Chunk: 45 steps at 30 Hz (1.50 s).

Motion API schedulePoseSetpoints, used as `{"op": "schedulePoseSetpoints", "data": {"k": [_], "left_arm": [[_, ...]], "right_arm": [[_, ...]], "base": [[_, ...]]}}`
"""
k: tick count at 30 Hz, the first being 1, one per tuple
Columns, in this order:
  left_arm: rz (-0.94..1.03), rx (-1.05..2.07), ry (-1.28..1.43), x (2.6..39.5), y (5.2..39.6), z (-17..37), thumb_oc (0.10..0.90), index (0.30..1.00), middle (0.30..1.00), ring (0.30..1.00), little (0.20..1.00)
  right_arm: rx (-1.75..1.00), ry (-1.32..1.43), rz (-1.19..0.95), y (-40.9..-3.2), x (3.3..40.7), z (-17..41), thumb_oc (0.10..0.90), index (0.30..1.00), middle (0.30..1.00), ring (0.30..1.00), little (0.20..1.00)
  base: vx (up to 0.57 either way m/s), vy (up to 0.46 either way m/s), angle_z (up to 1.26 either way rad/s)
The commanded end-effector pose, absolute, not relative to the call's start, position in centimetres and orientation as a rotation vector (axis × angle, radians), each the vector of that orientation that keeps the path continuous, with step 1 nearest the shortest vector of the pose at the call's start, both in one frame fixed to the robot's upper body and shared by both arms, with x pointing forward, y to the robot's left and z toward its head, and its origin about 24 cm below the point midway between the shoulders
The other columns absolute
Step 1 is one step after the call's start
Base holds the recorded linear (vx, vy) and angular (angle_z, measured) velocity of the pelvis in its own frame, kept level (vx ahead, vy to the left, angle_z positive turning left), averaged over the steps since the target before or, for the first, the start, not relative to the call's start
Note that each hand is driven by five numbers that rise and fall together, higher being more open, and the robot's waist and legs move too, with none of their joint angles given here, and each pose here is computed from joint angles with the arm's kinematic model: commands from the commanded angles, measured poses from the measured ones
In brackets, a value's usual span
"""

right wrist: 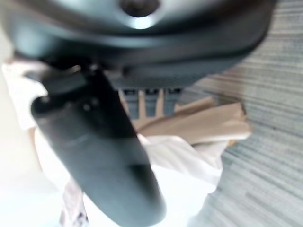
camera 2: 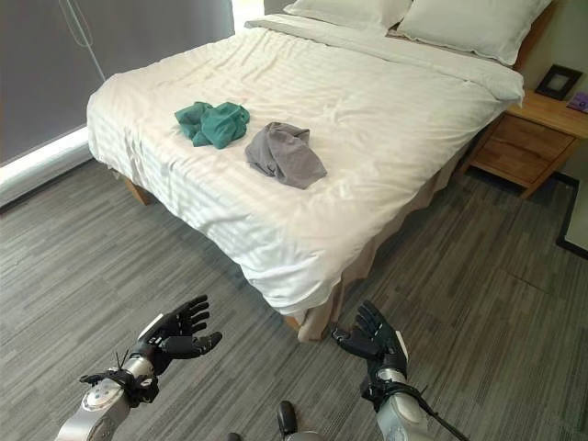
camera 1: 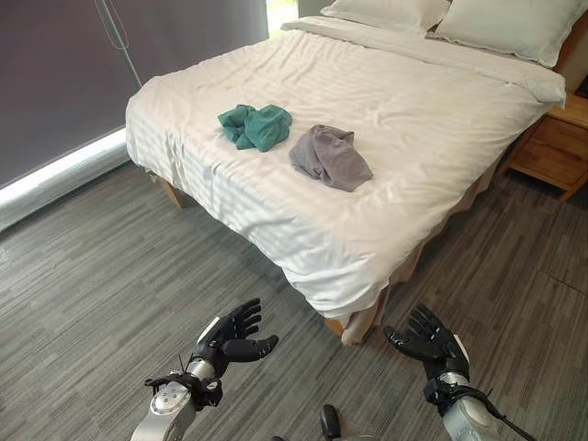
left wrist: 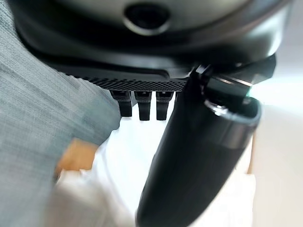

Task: Pick up bed clothes into laundry basket.

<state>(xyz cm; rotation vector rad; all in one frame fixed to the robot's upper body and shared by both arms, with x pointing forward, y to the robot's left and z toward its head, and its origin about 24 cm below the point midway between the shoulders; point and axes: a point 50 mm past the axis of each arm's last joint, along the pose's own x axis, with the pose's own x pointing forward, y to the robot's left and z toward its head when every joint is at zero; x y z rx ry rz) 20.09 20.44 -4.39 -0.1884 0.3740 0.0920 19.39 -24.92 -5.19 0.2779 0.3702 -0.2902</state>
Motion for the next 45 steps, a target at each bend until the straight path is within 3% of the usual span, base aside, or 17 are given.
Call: {"op": "schedulePoseSetpoints", "data": {"k": [1, 6, 15, 21, 26, 30, 32, 40, 45], "left_arm": [[0.201, -0.106, 0.191, 22.0, 23.9, -1.2, 0.8, 0.9, 0.9, 0.9, 0.9], [0.138, -0.136, 0.178, 22.2, 23.1, -0.8, 0.8, 0.9, 0.9, 0.9, 0.9], [0.249, -0.211, 0.193, 20.7, 24.6, -1.6, 0.8, 0.9, 0.9, 0.9, 0.9], [0.292, -0.238, 0.081, 22.5, 26.6, 0.7, 0.8, 0.9, 0.9, 0.9, 0.9], [0.252, -0.287, 0.116, 21.7, 26.8, -0.1, 0.8, 0.9, 0.9, 0.9, 0.9], [0.208, -0.285, 0.187, 21.3, 26.0, -1.3, 0.8, 0.9, 0.9, 0.9, 0.9], [0.16, -0.198, 0.217, 20.9, 26.5, -1.1, 0.8, 0.9, 0.9, 0.9, 0.9], [0.181, -0.205, 0.205, 20.5, 27.3, -1.0, 0.8, 0.9, 0.9, 0.9, 0.9], [0.165, -0.287, 0.2, 21.3, 24.9, -1.8, 0.8, 0.9, 0.9, 0.9, 0.9]], "right_arm": [[0.315, 0.156, -0.336, -26.4, 21.6, -1.4, 0.8, 0.9, 0.9, 0.9, 0.9], [0.256, 0.23, -0.343, -27.0, 20.3, -2.6, 0.8, 0.9, 0.9, 0.9, 0.9], [0.351, 0.163, -0.315, -26.8, 20.9, -1.6, 0.8, 0.9, 0.9, 0.9, 0.9], [0.273, 0.165, -0.395, -29.6, 19.5, -1.0, 0.8, 0.9, 0.9, 0.9, 0.9], [0.321, 0.095, -0.464, -30.7, 20.0, -0.1, 0.8, 0.9, 0.9, 0.9, 0.9], [0.414, 0.071, -0.53, -30.4, 19.6, -0.5, 0.8, 0.9, 0.9, 0.9, 0.9], [0.547, 0.117, -0.502, -28.2, 19.6, -2.4, 0.8, 0.9, 0.9, 0.9, 0.9], [0.473, 0.185, -0.461, -28.8, 17.7, -3.3, 0.8, 0.9, 0.9, 0.9, 0.9], [0.49, 0.175, -0.479, -28.8, 17.9, -3.4, 0.8, 0.9, 0.9, 0.9, 0.9]], "base": [[-0.05, -0.042, -0.42], [-0.09, -0.099, 0.08], [-0.03, 0.178, 0.05], [0.14, 0.507, 0.18], [0.18, 0.619, 0.53], [0.14, 0.563, -0.11], [0.13, 1.06, -0.62], [0.04, 0.573, -0.06], [0.05, 0.124, -0.4]]}}
